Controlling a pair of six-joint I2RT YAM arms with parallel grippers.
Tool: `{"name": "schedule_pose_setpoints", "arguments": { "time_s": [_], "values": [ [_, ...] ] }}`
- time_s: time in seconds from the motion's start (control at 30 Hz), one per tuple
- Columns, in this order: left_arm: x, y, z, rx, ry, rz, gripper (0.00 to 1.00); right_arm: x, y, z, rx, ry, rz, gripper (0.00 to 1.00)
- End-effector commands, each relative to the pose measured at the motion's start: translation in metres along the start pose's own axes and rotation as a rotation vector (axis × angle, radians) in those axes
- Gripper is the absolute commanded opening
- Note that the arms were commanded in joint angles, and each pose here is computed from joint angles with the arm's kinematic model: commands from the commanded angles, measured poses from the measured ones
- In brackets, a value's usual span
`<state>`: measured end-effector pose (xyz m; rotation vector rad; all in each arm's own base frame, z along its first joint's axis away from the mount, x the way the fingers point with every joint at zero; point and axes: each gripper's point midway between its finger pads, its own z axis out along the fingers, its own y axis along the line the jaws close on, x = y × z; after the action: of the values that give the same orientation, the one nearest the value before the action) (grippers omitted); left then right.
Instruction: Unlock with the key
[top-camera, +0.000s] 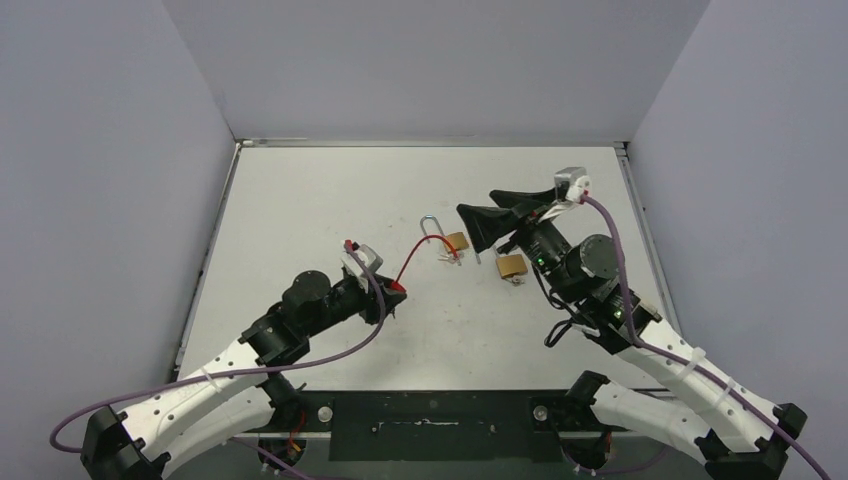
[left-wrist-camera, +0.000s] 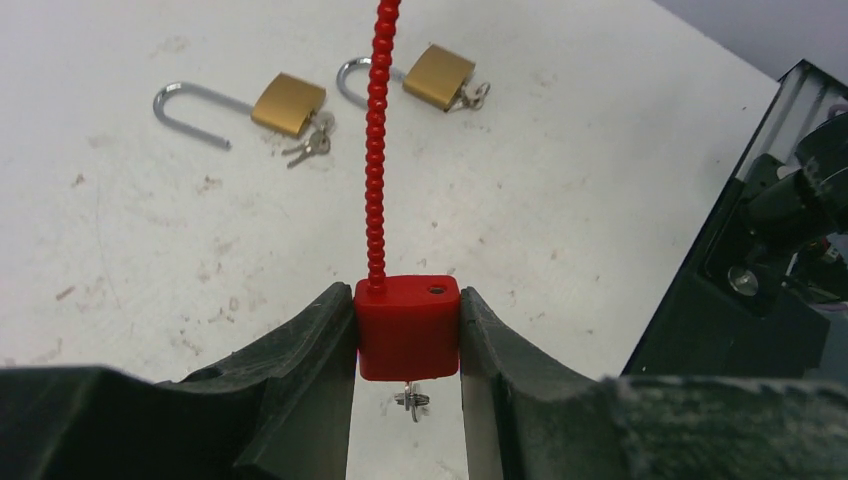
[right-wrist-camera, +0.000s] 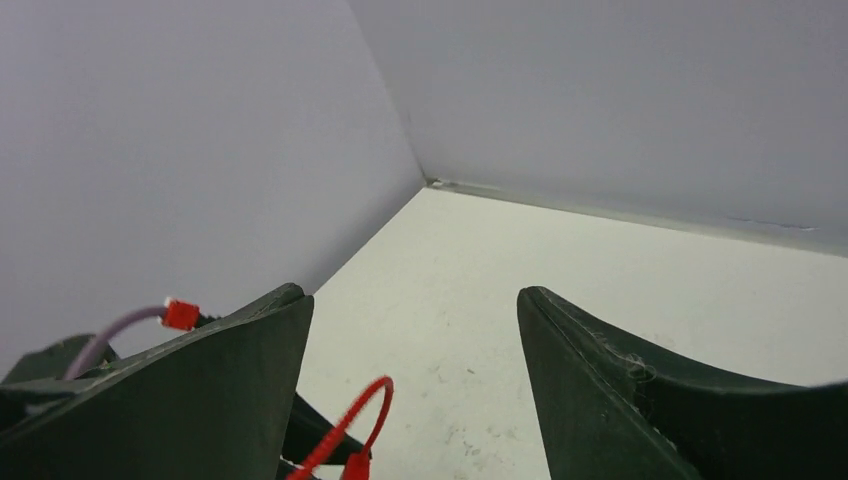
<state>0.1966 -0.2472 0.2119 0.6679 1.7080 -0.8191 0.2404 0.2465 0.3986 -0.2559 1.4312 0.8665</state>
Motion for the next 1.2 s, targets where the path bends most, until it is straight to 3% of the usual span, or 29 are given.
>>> {"name": "schedule_pose_setpoints", "arguments": {
  "time_s": [0.0,0.3,0.5,0.83,1.0,1.17],
  "values": [
    [0.002,0.01,-0.002,-0.063,-0.052,-0.061,0.0,-0.029,-0.03,-0.016,0.171,-0.133,0.039,0.78],
    [0.034,0.038,0.003,-0.234,0.041,-0.16,0.0,-0.04,-0.066,-0.044,0.371,-0.209,0.085,0.83],
    [0.048,0.079,0.012,-0.558,0.152,-0.331,0.0,-0.018,-0.071,-0.04,0.397,-0.144,0.114,0.83],
    [0.083,0.12,0.04,-0.851,0.253,-0.475,0.0,0.033,-0.078,-0.037,0.418,-0.014,0.193,0.83],
    [0.107,0.134,0.05,-0.925,0.335,-0.483,0.0,0.051,-0.081,-0.041,0.429,0.027,0.217,0.83],
    [0.126,0.145,0.057,-0.95,0.41,-0.491,0.11,0.062,-0.079,-0.041,0.423,0.063,0.237,0.83]
  ]
}}
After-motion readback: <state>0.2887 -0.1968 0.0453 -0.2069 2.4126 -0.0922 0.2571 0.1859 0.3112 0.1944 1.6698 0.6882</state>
